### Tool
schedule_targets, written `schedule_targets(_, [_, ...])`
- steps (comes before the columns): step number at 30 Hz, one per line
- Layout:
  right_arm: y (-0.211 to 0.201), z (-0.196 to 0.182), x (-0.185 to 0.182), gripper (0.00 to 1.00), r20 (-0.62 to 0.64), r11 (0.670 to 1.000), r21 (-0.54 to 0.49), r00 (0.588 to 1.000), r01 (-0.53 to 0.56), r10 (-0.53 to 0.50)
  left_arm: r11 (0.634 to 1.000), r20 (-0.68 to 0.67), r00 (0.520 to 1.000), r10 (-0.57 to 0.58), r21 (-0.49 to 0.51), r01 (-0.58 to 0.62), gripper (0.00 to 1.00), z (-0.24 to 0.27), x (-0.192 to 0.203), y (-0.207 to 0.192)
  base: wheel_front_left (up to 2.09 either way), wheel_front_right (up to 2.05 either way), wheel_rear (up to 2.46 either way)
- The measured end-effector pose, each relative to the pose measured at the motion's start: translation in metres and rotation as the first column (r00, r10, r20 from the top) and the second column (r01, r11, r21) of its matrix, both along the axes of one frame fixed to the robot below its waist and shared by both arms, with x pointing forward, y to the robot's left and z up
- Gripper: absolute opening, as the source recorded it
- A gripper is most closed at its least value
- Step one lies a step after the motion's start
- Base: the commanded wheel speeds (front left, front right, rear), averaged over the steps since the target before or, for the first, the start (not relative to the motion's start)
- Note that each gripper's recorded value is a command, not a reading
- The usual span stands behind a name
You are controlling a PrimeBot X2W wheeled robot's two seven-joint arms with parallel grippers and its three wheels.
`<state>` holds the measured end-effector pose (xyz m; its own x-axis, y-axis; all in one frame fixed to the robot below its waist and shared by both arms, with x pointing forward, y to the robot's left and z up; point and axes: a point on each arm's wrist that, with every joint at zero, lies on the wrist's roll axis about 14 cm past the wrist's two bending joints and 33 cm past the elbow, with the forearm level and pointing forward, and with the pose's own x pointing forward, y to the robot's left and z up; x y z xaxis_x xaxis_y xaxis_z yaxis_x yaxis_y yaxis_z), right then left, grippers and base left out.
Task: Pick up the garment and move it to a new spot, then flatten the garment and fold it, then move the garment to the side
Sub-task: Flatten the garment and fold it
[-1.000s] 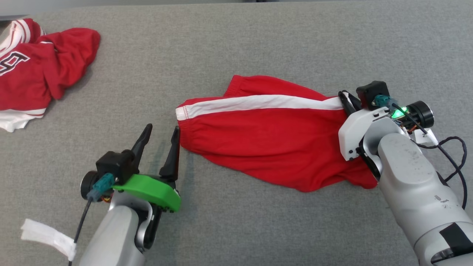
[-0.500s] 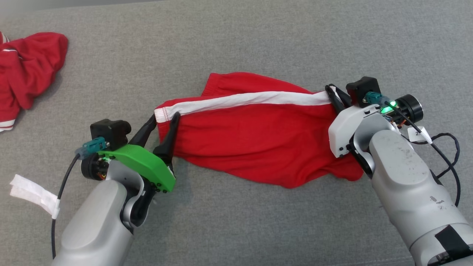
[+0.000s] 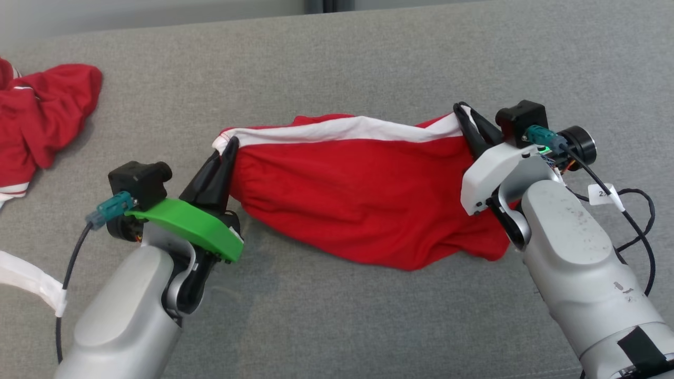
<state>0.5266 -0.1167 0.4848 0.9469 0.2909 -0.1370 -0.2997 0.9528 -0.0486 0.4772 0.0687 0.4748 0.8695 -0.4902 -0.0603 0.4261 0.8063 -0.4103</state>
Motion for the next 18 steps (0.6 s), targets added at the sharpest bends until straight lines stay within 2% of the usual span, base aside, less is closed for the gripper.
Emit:
schedule_targets(5, [-0.003, 0.056, -0.003, 0.0, 0.143, 1.0, 0.027, 0.99, -0.011, 0.007, 1.0, 0.161, 0.987, -0.001, -0.001, 0.001, 0.0, 0.051, 0.001, 0.007, 0.0, 0.0, 0.0])
schedule_targets(8, [-0.005, 0.094, -0.01, 0.0, 0.232, 0.999, 0.042, 0.973, -0.02, 0.009, 1.0, 0.269, 0.963, -0.008, 0.005, 0.007, 0.0, 0.088, -0.003, 0.011, 0.0, 0.0, 0.0])
schedule_targets(11, [-0.011, 0.135, -0.026, 0.0, 0.324, 0.999, 0.03, 0.946, -0.026, 0.015, 1.0, 0.388, 0.921, -0.021, 0.024, 0.012, 0.0, 0.131, -0.013, 0.014, 0.0, 0.0, 0.0])
schedule_targets(15, [-0.016, 0.187, -0.053, 0.0, 0.436, 0.997, 0.067, 0.9, -0.039, 0.006, 0.998, 0.512, 0.858, -0.049, 0.049, 0.028, 0.0, 0.181, -0.033, 0.012, 0.0, 0.0, 0.0])
schedule_targets(18, [-0.025, 0.235, -0.084, 0.0, 0.538, 0.996, 0.084, 0.843, -0.044, -0.008, 0.997, 0.6, 0.797, -0.075, 0.059, 0.049, 0.0, 0.223, -0.056, 0.007, 0.0, 0.0, 0.0])
